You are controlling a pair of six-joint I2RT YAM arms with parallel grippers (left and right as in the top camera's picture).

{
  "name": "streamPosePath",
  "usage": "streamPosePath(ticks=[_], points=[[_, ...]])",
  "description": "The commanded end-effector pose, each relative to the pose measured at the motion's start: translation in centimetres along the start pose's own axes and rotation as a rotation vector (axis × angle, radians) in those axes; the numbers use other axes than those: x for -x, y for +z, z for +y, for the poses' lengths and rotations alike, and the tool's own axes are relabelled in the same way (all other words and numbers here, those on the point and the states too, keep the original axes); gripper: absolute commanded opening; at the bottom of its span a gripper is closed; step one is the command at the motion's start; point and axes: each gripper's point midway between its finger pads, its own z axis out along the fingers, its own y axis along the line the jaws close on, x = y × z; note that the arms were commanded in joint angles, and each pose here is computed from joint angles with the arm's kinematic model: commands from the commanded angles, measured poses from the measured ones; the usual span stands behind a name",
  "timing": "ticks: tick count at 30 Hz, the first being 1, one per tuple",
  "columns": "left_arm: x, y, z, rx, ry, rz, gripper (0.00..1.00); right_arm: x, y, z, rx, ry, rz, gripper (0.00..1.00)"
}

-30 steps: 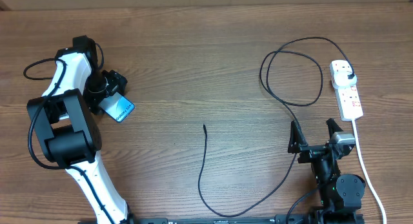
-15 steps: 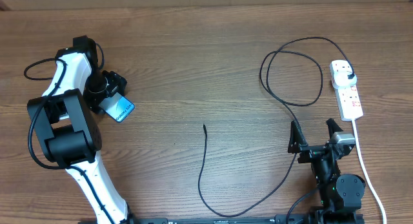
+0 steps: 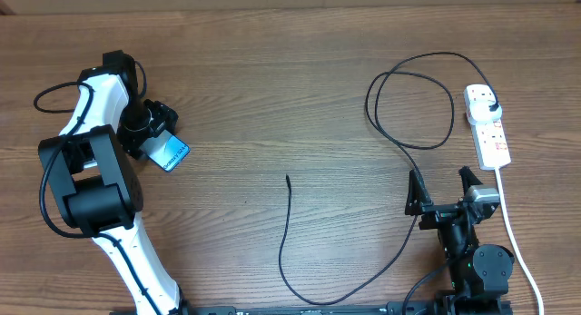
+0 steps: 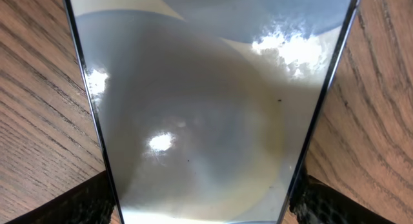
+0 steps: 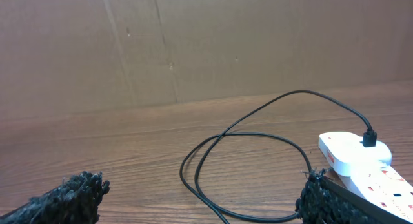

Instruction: Plug charger to phone and switch on socket

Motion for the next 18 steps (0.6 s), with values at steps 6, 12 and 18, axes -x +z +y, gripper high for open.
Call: streamPosePath(ticks=[6,12,18], points=[[-0.70,1.98,0.52,0.045,-0.009,0.038,0.87,-0.16,0.00,-0.08,-0.004,-0.005,-0.005,1.00],[-0.72,1.98,0.50,0.044,-0.008,0.038,0.85,-0.16,0.00,-0.09,-0.005,-0.005,-0.005,1.00],[-0.71,1.98,0.52,0.045,-0.009,0.039,0.84,-0.16,0.00,-0.09,-0.005,-0.005,-0.005,1.00]])
